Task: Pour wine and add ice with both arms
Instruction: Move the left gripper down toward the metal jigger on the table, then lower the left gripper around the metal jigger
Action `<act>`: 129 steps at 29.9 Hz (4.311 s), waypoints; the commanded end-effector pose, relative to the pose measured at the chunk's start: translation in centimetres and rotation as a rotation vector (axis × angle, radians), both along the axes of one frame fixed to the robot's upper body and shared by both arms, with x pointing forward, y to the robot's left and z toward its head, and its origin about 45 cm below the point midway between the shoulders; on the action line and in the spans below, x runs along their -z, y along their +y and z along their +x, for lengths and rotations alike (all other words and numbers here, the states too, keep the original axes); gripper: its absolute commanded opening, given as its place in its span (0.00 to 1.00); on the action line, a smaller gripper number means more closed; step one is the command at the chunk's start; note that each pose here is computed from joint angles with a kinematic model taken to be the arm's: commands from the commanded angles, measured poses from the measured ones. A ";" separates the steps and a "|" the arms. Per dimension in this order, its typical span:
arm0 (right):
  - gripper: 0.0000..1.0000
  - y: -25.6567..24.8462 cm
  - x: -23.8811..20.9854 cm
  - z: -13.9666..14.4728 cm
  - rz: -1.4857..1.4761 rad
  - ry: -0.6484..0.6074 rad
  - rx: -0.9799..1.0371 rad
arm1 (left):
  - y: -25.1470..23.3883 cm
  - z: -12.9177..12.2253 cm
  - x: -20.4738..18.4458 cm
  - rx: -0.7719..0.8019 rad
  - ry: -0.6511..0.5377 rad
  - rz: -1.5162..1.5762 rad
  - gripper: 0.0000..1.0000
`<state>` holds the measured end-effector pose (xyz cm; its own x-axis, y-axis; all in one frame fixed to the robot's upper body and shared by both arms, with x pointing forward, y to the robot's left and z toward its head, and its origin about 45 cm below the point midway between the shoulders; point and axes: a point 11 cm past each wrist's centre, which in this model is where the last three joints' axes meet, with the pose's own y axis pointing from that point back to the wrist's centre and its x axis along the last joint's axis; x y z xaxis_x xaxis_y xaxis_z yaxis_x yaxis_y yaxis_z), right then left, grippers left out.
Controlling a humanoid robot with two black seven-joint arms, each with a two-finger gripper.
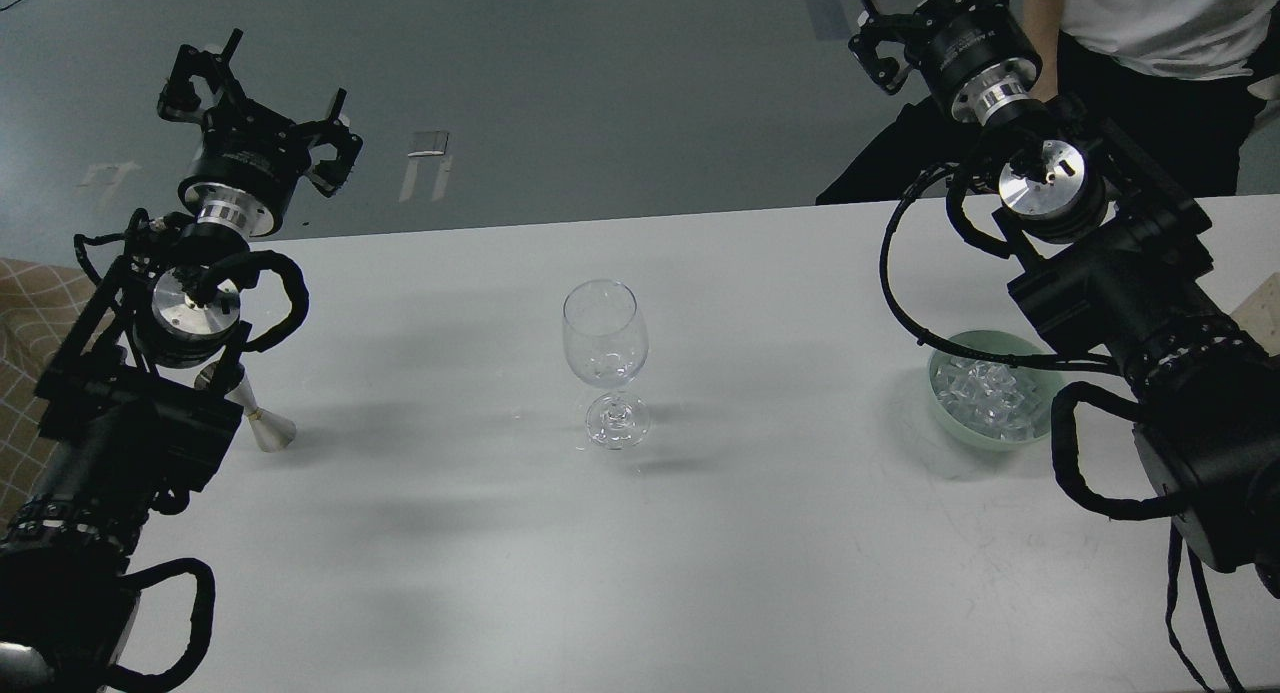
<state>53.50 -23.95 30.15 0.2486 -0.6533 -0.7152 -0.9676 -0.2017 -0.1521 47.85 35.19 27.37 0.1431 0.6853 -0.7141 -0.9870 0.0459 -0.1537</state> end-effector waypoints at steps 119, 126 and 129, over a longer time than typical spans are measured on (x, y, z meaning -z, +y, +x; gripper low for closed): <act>1.00 -5.5 7.5 -8.7 -0.039 0.029 0.015 | 2.1 -26.9 15.5 -0.157 0.224 -0.587 0.65; 1.00 -5.5 7.6 -8.7 -0.044 0.034 0.019 | 2.4 -25.1 16.4 -0.142 0.242 -0.598 0.67; 1.00 -5.6 7.6 -8.7 -0.043 0.034 0.020 | 2.3 -24.9 16.5 -0.136 0.244 -0.605 0.67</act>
